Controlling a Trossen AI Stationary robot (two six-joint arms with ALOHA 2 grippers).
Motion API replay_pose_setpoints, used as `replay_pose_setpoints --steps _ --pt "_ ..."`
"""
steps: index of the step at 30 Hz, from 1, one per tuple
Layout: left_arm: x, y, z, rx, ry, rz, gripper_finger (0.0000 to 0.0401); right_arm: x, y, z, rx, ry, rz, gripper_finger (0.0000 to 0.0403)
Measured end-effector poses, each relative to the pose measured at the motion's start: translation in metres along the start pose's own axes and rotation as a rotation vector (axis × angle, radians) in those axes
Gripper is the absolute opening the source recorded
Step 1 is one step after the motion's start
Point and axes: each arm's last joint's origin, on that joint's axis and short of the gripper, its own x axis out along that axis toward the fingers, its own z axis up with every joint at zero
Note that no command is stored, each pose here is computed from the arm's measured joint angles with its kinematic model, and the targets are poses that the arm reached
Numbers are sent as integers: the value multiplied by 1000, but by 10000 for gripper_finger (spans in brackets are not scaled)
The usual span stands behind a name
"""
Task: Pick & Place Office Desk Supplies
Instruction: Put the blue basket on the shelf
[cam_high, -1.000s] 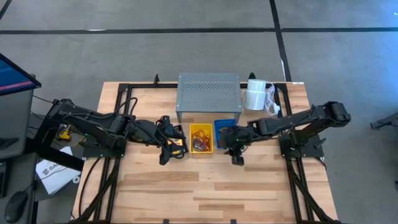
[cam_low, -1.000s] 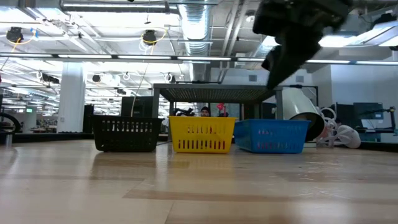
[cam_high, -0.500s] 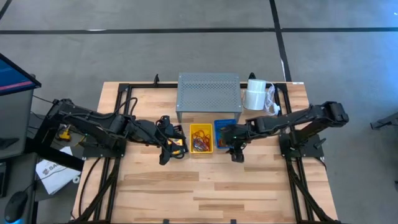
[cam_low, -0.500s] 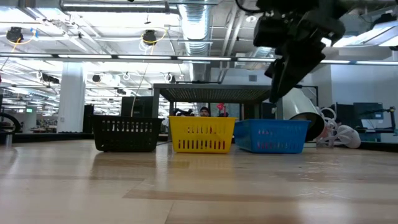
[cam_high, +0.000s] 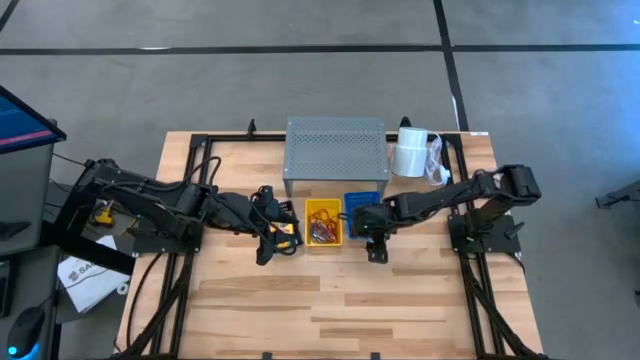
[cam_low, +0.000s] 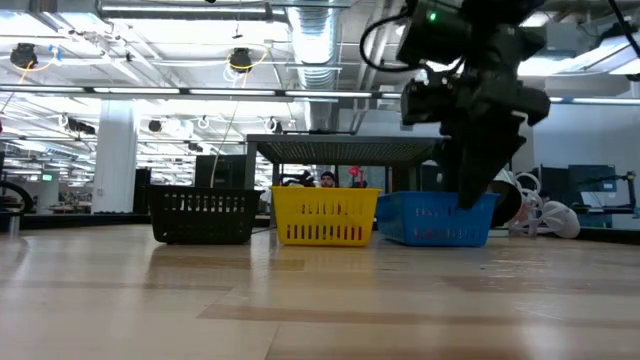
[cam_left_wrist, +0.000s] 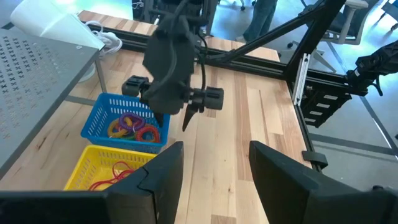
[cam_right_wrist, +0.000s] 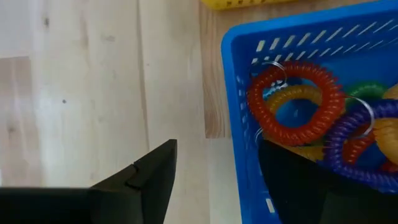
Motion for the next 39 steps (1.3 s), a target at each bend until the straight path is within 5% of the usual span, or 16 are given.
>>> replay_pose_setpoints --steps 17,28,39 --pt "0 0 0 0 0 0 176 27 -22 -2 90 102 -33 177" --pt "0 0 0 -1 0 1 176 28 -18 -3 109 108 -42 12" --pt "0 0 0 0 1 1 176 21 5 -1 102 159 -50 2"
